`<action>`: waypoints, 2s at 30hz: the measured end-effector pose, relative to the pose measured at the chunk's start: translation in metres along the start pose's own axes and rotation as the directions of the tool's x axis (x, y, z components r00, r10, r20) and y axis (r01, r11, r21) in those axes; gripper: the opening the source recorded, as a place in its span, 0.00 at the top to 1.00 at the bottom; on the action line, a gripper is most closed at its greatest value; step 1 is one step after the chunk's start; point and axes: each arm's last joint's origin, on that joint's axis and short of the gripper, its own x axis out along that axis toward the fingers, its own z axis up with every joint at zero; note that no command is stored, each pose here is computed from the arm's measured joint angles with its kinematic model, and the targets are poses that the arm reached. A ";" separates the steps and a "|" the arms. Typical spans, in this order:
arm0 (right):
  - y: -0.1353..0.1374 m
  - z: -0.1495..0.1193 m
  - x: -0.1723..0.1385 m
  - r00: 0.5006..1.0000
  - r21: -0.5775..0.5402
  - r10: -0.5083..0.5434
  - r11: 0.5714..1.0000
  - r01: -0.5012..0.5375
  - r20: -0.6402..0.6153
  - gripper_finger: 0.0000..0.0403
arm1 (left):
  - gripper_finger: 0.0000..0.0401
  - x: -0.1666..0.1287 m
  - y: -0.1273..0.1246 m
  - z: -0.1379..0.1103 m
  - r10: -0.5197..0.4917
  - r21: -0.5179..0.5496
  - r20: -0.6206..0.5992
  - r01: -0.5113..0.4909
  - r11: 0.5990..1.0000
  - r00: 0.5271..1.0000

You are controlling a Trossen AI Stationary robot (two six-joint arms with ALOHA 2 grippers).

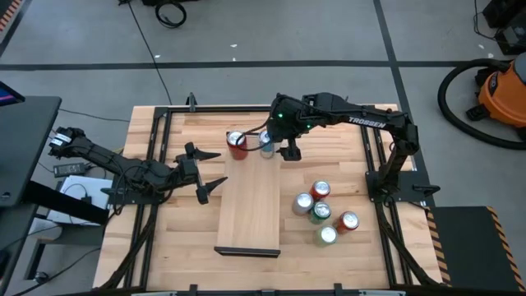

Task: Place canned beverage on shelf
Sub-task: Put the pink soda can on the shelf

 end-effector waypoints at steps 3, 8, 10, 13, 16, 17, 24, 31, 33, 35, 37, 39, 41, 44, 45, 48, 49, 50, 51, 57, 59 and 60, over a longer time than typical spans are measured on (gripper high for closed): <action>0.003 0.000 -0.003 0.999 0.004 -0.031 1.000 0.031 -0.011 0.01 | 0.03 0.000 0.000 0.000 0.000 -0.003 0.000 0.000 1.000 1.000; 0.004 -0.005 -0.009 0.998 0.037 -0.051 0.998 0.053 -0.045 0.01 | 0.03 0.000 0.000 0.000 0.000 -0.005 0.000 0.000 1.000 1.000; 0.004 -0.007 -0.013 0.997 0.062 -0.052 0.997 0.056 -0.052 0.01 | 0.03 0.000 0.000 0.000 0.000 -0.006 0.000 0.000 1.000 1.000; 0.004 -0.011 -0.018 0.994 0.102 -0.079 0.991 0.087 -0.078 0.01 | 0.03 0.000 0.000 0.000 0.000 -0.007 -0.001 0.000 1.000 1.000; 0.006 -0.014 -0.021 0.987 0.144 -0.107 0.982 0.123 -0.116 0.01 | 0.03 0.000 0.000 0.000 -0.001 -0.005 -0.003 0.000 1.000 1.000; 0.008 -0.015 -0.022 0.985 0.160 -0.112 0.978 0.133 -0.131 0.01 | 0.03 0.000 0.000 0.000 0.000 -0.006 -0.003 0.000 1.000 1.000; 0.036 -0.017 -0.020 0.968 0.182 -0.125 0.969 0.166 -0.217 0.03 | 0.03 0.000 0.000 -0.001 0.000 -0.025 -0.007 0.000 1.000 1.000; 0.080 -0.021 -0.001 0.958 0.114 -0.101 0.984 0.135 -0.267 0.04 | 0.03 0.000 0.000 -0.002 -0.001 -0.052 -0.014 0.000 0.999 1.000; 0.093 -0.022 0.004 0.961 0.105 -0.076 0.989 0.107 -0.264 0.04 | 0.03 0.000 0.000 -0.002 0.000 -0.065 -0.014 -0.001 0.998 1.000; 0.106 -0.022 0.008 0.967 0.103 -0.033 0.993 0.061 -0.252 0.04 | 0.03 0.000 0.000 -0.002 0.000 -0.071 -0.014 -0.001 0.998 1.000; 0.121 -0.020 0.012 0.974 0.087 0.003 0.996 0.017 -0.225 0.04 | 0.03 0.000 0.000 -0.002 0.000 -0.071 -0.014 -0.001 0.997 1.000; 0.135 -0.020 0.017 0.980 0.059 0.017 0.998 -0.005 -0.198 0.04 | 0.03 0.000 0.000 -0.002 0.000 -0.072 -0.014 -0.001 0.997 1.000; 0.147 -0.023 0.021 0.980 0.035 0.025 0.999 -0.018 -0.198 0.04 | 0.03 0.000 0.000 -0.002 -0.001 -0.072 -0.014 0.000 0.997 1.000; 0.158 -0.027 0.030 0.981 0.033 0.031 0.999 -0.025 -0.192 0.04 | 0.03 0.000 0.000 -0.001 0.000 -0.084 -0.013 -0.001 0.996 1.000; 0.161 -0.029 0.033 0.979 0.039 0.035 0.999 -0.027 -0.200 0.04 | 0.03 0.000 0.000 -0.002 0.000 -0.086 -0.014 -0.001 0.996 1.000; 0.166 -0.035 0.040 0.973 0.067 0.035 0.998 -0.020 -0.230 0.04 | 0.03 0.000 0.000 -0.001 0.000 -0.093 -0.013 -0.001 0.996 1.000; 0.166 -0.037 0.042 0.971 0.078 0.035 0.997 -0.017 -0.237 0.04 | 0.03 0.000 0.000 -0.001 0.000 -0.093 -0.013 -0.001 0.996 1.000; 0.167 -0.040 0.044 0.968 0.092 0.036 0.996 -0.014 -0.249 0.04 | 0.03 0.000 0.000 -0.001 0.000 -0.093 -0.013 -0.001 0.996 1.000; 0.168 -0.042 0.046 0.965 0.099 0.041 0.995 -0.016 -0.259 0.04 | 0.03 0.000 0.000 -0.001 0.000 -0.093 -0.013 -0.001 0.996 1.000; 0.176 -0.055 0.061 0.955 0.107 0.061 0.994 -0.031 -0.290 0.02 | 0.03 0.000 0.000 -0.001 0.000 -0.093 -0.014 -0.001 0.996 1.000; 0.178 -0.058 0.064 0.954 0.107 0.062 0.994 -0.031 -0.294 0.02 | 0.03 0.000 0.000 -0.001 0.000 -0.094 -0.013 -0.001 0.996 1.000; 0.179 -0.060 0.066 0.953 0.108 0.060 0.994 -0.029 -0.298 0.02 | 0.03 0.000 0.000 -0.001 0.000 -0.094 -0.013 -0.001 0.996 1.000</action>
